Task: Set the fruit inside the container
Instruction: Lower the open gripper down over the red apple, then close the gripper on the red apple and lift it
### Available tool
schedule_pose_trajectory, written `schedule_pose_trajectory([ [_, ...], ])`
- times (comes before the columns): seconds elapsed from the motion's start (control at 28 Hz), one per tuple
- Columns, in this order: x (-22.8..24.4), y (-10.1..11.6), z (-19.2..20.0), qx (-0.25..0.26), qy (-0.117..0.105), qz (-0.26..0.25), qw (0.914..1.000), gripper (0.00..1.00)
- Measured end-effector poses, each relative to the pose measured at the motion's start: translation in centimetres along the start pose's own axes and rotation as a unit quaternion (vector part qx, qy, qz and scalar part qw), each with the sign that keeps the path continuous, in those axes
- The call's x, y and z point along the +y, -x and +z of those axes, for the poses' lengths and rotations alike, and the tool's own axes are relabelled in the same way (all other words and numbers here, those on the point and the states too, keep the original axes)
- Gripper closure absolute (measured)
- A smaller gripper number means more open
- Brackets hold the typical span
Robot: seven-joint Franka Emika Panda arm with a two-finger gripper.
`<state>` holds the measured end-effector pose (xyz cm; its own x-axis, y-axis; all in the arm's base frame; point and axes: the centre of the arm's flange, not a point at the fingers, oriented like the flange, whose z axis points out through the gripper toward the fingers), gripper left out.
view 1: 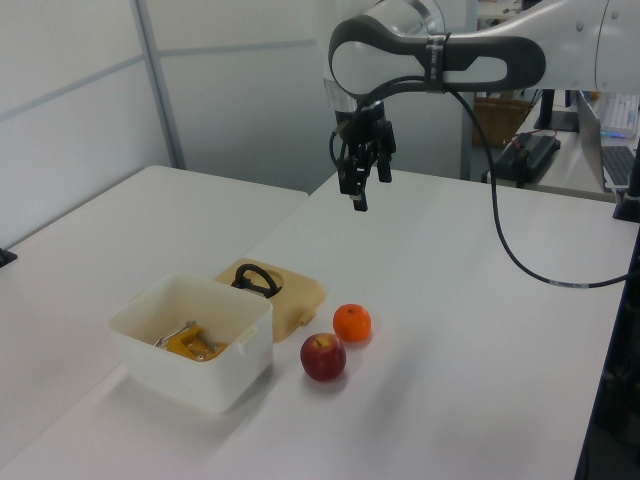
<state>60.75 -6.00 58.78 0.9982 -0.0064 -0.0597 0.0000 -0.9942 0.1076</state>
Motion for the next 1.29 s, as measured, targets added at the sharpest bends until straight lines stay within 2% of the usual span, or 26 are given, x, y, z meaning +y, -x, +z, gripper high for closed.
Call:
schedule_pose_trajectory([
  [0.21, -2.0, 0.6, 2.6, 0.007, -0.014, -0.021, 0.9997, 0.00],
  [0.57, -5.2, 2.4, 6.3, 0.014, -0.012, -0.048, 0.9987, 0.00],
  [1.0, -11.1, 2.0, 13.0, 0.047, -0.014, -0.098, 0.9940, 0.00],
  [1.29, -13.9, 0.1, 16.4, 0.074, -0.020, -0.118, 0.9900, 0.00],
])
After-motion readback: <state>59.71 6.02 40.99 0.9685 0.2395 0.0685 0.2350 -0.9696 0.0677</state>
